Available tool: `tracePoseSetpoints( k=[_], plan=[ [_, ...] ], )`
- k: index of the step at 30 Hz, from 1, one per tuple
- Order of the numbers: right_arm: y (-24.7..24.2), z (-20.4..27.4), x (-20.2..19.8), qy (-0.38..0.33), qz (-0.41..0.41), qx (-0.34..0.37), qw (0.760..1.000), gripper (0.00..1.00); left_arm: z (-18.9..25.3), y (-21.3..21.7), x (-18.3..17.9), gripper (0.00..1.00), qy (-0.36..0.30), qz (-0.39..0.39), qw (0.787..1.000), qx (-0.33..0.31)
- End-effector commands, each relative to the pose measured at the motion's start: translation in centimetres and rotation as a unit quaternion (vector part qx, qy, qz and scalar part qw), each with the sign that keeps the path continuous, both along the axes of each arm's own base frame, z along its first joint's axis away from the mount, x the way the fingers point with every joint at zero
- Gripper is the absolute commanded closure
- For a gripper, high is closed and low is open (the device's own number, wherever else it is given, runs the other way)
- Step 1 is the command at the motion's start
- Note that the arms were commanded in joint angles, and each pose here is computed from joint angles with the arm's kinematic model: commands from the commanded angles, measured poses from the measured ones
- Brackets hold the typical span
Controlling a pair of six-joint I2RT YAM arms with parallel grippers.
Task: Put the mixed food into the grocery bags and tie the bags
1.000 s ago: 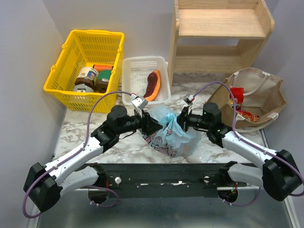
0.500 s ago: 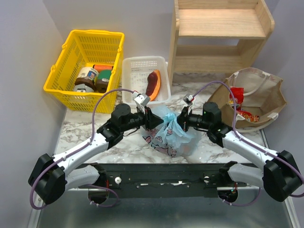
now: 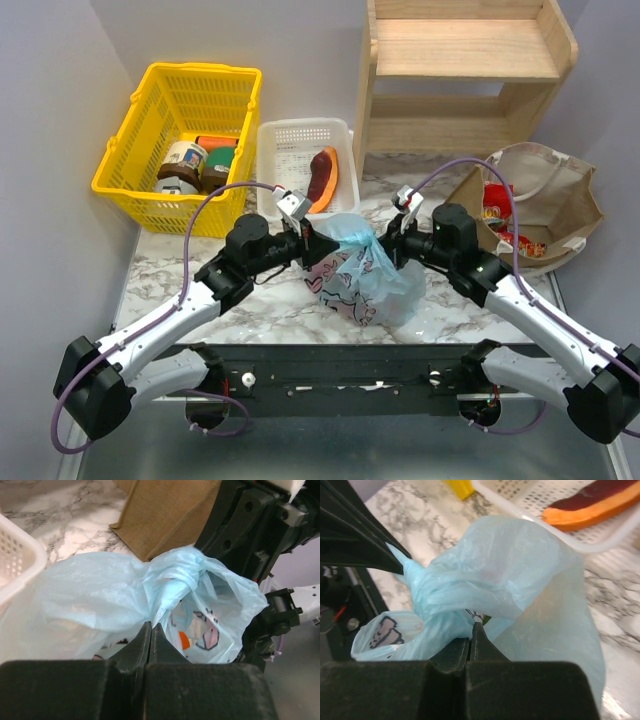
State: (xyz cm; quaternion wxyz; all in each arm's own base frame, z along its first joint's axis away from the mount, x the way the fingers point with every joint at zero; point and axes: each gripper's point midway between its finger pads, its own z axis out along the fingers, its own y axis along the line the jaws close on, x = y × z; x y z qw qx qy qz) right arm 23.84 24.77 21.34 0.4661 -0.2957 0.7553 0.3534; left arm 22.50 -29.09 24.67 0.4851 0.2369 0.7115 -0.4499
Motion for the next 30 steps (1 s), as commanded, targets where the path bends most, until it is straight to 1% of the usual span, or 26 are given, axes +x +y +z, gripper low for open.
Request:
tracePoseSetpoints(
  k=[1, 2, 4, 8, 11, 15, 20, 25, 27, 30],
  plan=[
    [-6.2, -0.9, 3.1, -0.031, -0.138, -0.113, 0.983, 0.99, -1.8, 3.1, 1.8, 1.0, 0.003, 0.064, 0.996, 0.065],
    [-7.0, -0.8, 3.3, -0.036, -0.159, -0.121, 0.979, 0.99, -1.9, 3.3, 1.9, 1.0, 0.001, 0.069, 0.995, 0.074],
    [-7.6, -0.7, 3.6, -0.048, -0.166, -0.139, 0.975, 0.99, -1.6, 3.6, 2.1, 1.0, -0.006, 0.073, 0.994, 0.076],
    [-9.2, -0.8, 4.2, -0.051, -0.205, -0.164, 0.964, 0.99, -2.1, 4.4, 2.4, 1.0, -0.004, 0.086, 0.992, 0.096],
    [-9.8, -0.5, 4.5, -0.054, -0.224, -0.165, 0.959, 0.99, -2.1, 5.0, 2.7, 1.0, -0.007, 0.098, 0.989, 0.109],
    [-11.1, 0.1, 5.3, -0.067, -0.262, -0.18, 0.946, 0.99, -2.4, 6.3, 3.2, 1.0, -0.011, 0.123, 0.983, 0.135],
    [-12.4, 2.0, 6.3, -0.088, -0.305, -0.183, 0.931, 0.99, -3.0, 8.3, 3.8, 1.0, -0.006, 0.164, 0.97, 0.177],
    [-12.6, 3.0, 6.9, -0.103, -0.318, -0.177, 0.926, 0.99, -3.1, 9.0, 3.8, 1.0, -0.007, 0.175, 0.967, 0.187],
    [-13.3, 3.1, 7.3, -0.106, -0.339, -0.189, 0.916, 0.99, -3.1, 9.2, 3.7, 1.0, -0.006, 0.176, 0.965, 0.193],
    [-14.6, 3.0, 7.6, -0.109, -0.369, -0.207, 0.899, 0.99, -3.5, 10.4, 3.9, 1.0, -0.004, 0.2, 0.956, 0.214]
  ],
)
